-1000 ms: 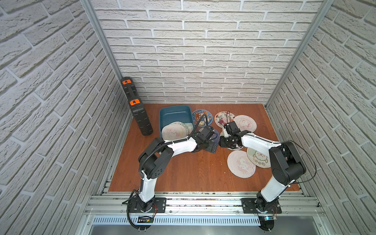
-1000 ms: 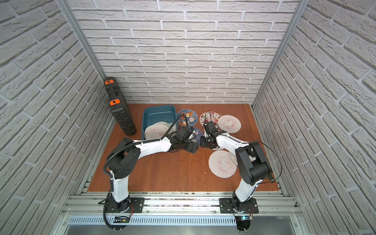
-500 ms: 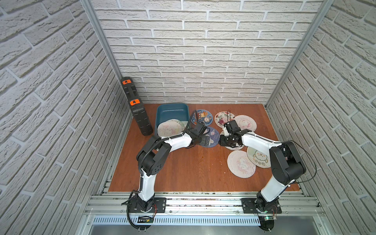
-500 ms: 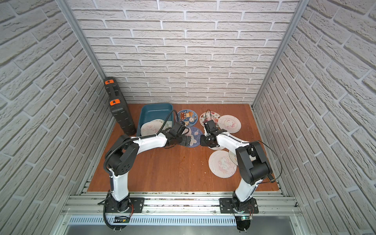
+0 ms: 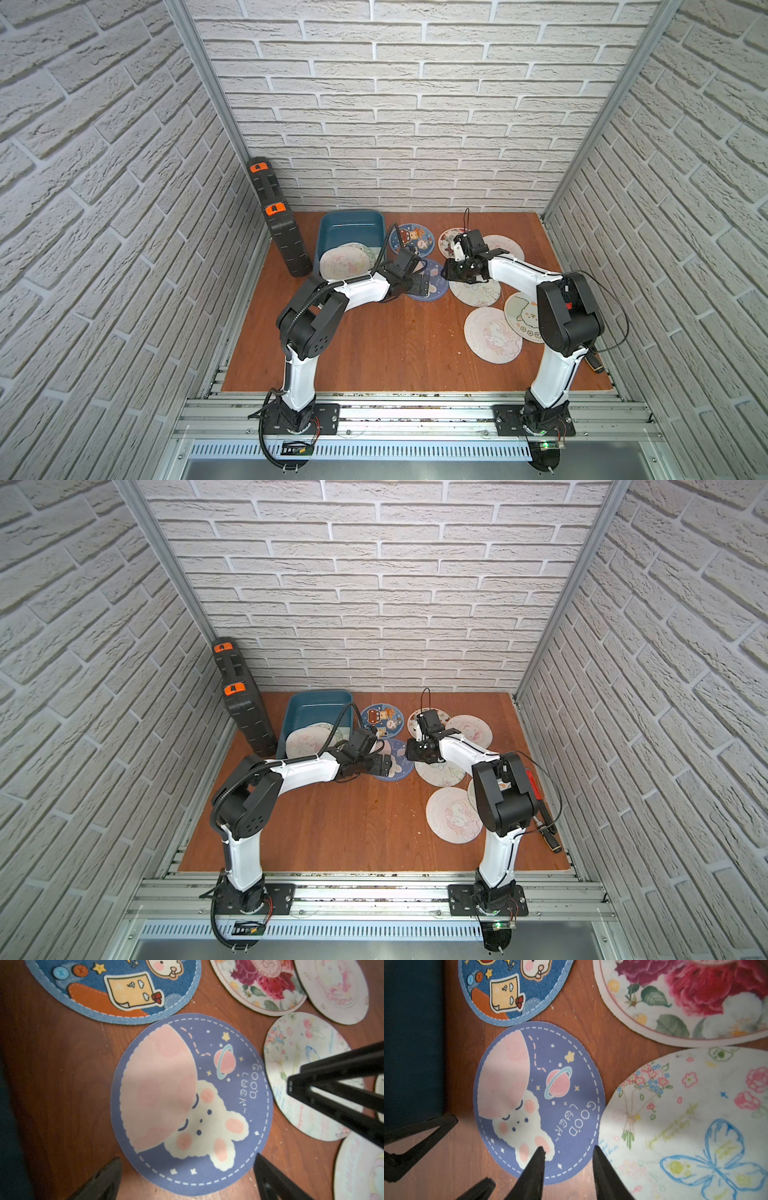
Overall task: Put the coasters into the storage box
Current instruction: Move the storage box to the center of the board.
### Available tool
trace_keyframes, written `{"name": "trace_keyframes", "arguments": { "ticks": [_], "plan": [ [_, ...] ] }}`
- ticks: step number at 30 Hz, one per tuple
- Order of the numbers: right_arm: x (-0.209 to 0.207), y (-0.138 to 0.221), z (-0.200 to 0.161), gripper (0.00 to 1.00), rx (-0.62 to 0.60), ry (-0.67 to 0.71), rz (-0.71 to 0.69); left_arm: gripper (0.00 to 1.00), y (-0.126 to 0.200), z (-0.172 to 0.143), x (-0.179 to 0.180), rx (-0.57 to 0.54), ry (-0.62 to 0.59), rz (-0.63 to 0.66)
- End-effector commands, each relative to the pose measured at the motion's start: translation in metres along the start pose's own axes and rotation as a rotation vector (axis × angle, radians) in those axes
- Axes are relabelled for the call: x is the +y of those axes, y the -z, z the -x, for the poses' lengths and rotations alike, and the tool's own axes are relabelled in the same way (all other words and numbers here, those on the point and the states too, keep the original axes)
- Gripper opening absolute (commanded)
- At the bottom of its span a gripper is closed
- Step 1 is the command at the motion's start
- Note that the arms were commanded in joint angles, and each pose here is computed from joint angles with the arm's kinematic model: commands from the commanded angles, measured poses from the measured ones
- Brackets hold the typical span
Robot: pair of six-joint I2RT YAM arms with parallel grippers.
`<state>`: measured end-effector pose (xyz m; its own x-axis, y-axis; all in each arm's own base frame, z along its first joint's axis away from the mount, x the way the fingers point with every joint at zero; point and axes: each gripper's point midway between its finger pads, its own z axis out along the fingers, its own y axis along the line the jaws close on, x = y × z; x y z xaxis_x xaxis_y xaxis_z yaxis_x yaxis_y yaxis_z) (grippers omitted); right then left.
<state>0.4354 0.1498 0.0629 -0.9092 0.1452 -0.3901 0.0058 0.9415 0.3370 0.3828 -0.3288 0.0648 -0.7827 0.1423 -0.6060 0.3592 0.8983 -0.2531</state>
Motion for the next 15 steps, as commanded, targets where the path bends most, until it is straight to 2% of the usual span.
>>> {"name": "trace_keyframes", "arguments": {
  "ticks": [1,15],
  "plan": [
    [0.007,-0.003,0.016,0.4,-0.026,0.025,0.048,0.98,0.0,0.008,-0.015,-0.042,0.02,-0.075],
    [-0.013,-0.033,0.035,0.41,0.001,0.021,0.035,0.98,-0.014,-0.016,-0.001,0.016,0.056,-0.025]
  ]
}}
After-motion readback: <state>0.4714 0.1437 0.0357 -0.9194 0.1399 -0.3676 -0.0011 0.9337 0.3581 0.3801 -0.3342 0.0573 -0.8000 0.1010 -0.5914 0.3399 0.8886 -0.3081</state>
